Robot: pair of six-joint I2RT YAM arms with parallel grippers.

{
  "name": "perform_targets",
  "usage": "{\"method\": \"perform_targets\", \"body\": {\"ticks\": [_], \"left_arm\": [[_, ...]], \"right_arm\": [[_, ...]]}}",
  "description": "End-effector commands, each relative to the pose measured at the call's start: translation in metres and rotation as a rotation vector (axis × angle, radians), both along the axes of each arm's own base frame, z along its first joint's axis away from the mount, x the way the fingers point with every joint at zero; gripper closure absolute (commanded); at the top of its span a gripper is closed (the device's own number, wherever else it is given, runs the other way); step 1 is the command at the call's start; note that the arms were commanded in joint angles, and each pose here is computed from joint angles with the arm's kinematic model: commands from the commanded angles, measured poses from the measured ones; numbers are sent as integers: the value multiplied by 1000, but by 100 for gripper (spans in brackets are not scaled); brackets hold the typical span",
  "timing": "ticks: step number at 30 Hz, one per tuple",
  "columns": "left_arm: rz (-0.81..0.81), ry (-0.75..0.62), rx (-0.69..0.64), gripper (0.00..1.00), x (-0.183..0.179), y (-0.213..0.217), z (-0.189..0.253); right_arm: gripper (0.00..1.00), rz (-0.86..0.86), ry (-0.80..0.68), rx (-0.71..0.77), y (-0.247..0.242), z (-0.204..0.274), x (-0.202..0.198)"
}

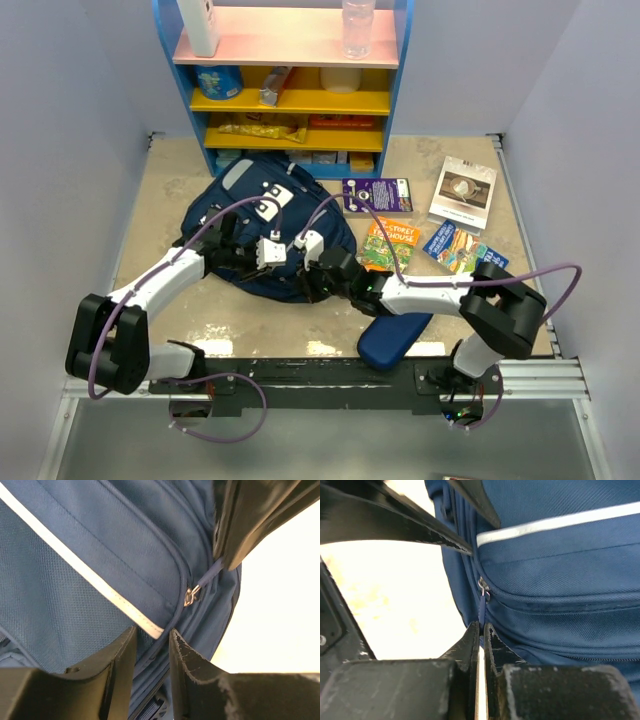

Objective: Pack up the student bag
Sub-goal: Zip the student bag at the center of the board.

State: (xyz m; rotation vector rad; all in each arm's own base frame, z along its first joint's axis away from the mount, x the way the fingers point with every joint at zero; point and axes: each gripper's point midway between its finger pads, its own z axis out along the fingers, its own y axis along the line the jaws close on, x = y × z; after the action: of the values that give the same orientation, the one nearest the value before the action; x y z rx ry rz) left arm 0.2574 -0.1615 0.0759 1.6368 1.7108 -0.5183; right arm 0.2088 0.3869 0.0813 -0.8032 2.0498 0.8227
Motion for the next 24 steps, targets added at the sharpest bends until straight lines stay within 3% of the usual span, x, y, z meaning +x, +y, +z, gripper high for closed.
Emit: {"method": "perform_targets", "body": {"ticks": [1, 8, 17, 18, 22, 24], "left_arm": [[3, -51, -22, 64, 11, 0, 10], [-7, -31, -12, 67, -2, 3, 6], [6, -40, -13, 69, 3, 3, 6], [5, -43, -17, 68, 4, 2, 8], [-14, -46, -59, 45, 7, -6, 23], [-38, -33, -91, 40, 4, -14, 29]], "right_arm": [[100, -80, -61, 112, -2, 35, 6], [100, -209, -110, 76, -26, 41, 30], [100, -223, -156, 0, -47, 42, 30], [100, -225, -158, 2, -49, 44, 29], [100, -205, -115, 21, -50, 35, 18], [100, -204, -97, 36, -48, 34, 15]]}}
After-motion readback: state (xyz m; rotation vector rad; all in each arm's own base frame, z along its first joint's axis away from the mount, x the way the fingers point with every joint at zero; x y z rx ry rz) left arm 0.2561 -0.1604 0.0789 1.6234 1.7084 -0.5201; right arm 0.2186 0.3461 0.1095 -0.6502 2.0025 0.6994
